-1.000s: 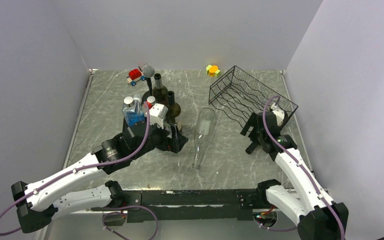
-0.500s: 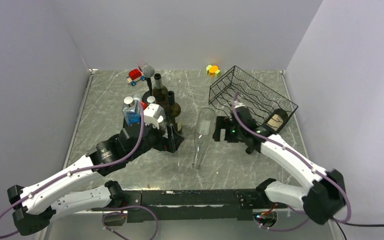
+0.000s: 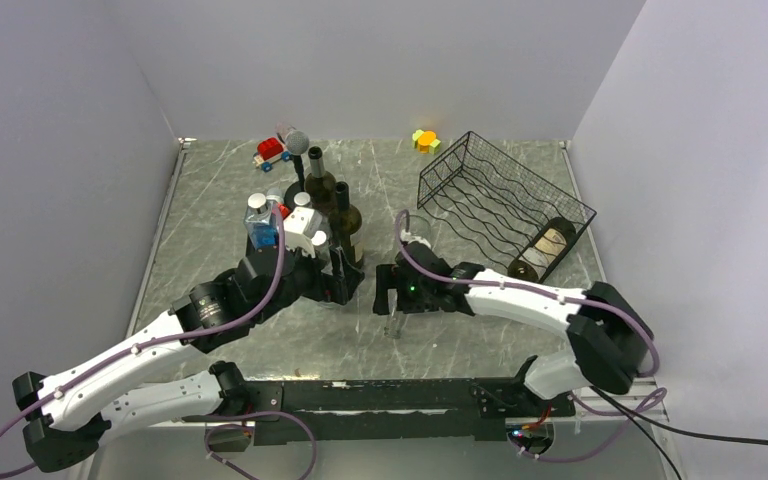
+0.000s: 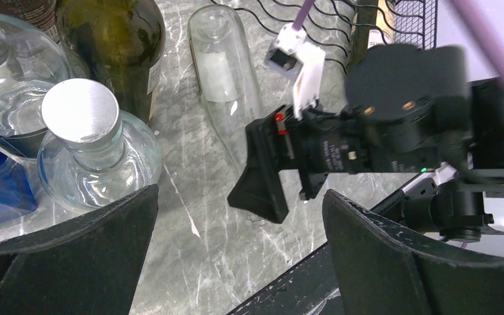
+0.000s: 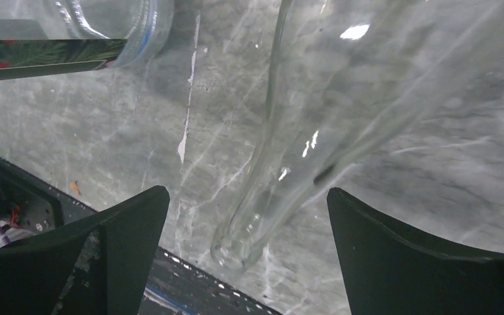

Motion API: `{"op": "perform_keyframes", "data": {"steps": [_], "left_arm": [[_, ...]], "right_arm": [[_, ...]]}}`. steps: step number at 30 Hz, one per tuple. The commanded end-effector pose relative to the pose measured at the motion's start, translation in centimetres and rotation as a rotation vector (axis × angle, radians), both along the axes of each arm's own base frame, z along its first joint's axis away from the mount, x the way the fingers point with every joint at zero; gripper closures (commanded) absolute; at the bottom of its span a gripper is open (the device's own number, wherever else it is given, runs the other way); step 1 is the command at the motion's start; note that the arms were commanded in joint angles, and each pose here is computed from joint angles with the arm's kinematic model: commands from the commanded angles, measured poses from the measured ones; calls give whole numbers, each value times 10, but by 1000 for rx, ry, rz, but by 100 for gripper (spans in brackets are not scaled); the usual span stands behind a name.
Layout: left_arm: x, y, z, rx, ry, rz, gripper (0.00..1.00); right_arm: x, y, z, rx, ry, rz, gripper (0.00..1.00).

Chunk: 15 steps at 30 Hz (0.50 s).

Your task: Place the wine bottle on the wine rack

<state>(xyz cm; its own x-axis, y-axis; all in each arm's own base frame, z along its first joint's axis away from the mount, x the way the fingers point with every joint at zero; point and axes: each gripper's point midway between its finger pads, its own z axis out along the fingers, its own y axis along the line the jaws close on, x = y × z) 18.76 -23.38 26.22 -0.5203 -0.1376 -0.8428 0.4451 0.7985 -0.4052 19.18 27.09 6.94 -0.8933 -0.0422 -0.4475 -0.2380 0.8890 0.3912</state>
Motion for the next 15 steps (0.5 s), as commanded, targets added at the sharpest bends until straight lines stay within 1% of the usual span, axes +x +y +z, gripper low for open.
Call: {"op": "perform_keyframes", "data": {"steps": [1, 4, 7, 11, 15], "left_arm": [[3, 3, 24, -33, -43, 21, 1], [3, 6, 25, -32, -44, 27, 1], [2, 9, 26, -33, -50, 33, 1], [1, 13, 28, -34, -56, 40, 1], [1, 15, 29, -30, -60, 43, 1]], "right_arm": [[8, 26, -9, 41, 16, -102, 5], [11, 27, -18, 3, 33, -172, 10], [12, 18, -29, -55, 42, -247, 14], [16, 9, -38, -96, 40, -320, 20], [18, 4, -47, -147, 55, -363, 29]]}}
